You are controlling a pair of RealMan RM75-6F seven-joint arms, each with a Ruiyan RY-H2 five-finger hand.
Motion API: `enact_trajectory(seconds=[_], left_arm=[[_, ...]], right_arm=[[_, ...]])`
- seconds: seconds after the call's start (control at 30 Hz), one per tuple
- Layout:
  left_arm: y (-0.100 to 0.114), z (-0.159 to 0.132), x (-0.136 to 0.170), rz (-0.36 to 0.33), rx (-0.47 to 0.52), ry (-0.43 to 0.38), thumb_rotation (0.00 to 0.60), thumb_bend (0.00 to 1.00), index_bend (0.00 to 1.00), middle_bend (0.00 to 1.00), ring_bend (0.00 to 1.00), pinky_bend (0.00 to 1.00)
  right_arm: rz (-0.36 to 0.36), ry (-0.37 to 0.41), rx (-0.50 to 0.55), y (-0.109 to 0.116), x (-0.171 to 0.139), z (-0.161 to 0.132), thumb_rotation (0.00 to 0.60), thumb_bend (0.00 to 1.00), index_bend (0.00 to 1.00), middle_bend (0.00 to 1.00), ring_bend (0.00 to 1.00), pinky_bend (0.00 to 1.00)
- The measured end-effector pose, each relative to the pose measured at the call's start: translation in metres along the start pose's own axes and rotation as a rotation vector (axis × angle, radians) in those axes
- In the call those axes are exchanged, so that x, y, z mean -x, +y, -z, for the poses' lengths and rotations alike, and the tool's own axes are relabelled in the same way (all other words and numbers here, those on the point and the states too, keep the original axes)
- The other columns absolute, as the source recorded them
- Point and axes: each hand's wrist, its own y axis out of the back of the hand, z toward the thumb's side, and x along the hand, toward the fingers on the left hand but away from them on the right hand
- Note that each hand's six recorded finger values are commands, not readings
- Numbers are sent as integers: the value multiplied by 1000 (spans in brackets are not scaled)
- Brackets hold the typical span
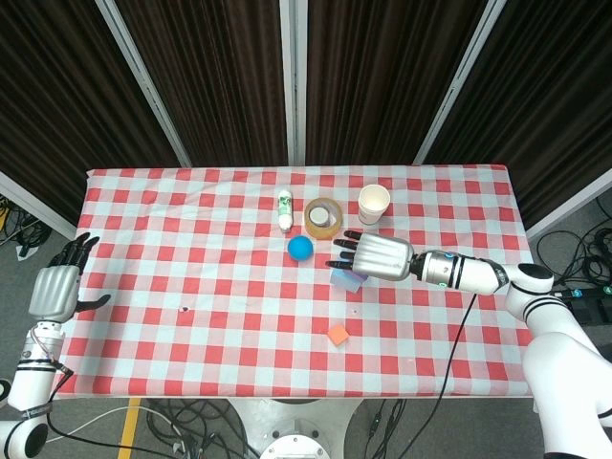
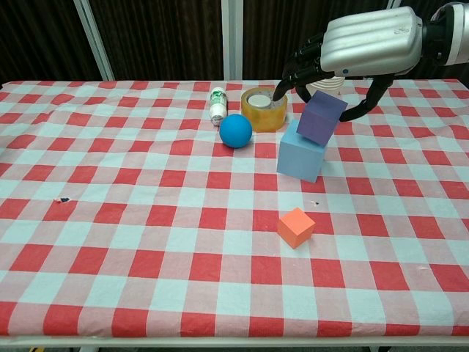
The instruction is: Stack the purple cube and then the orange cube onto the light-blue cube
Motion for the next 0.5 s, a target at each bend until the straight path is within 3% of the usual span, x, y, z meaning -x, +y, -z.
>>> enact_trajectory(seconds=[0.5], left_arm=[[-2,5,0,5,3,9,600,106,162,174,127,254]], right_arm=[[-25,11,-15,0,8,7,600,153,161,436,164,269]])
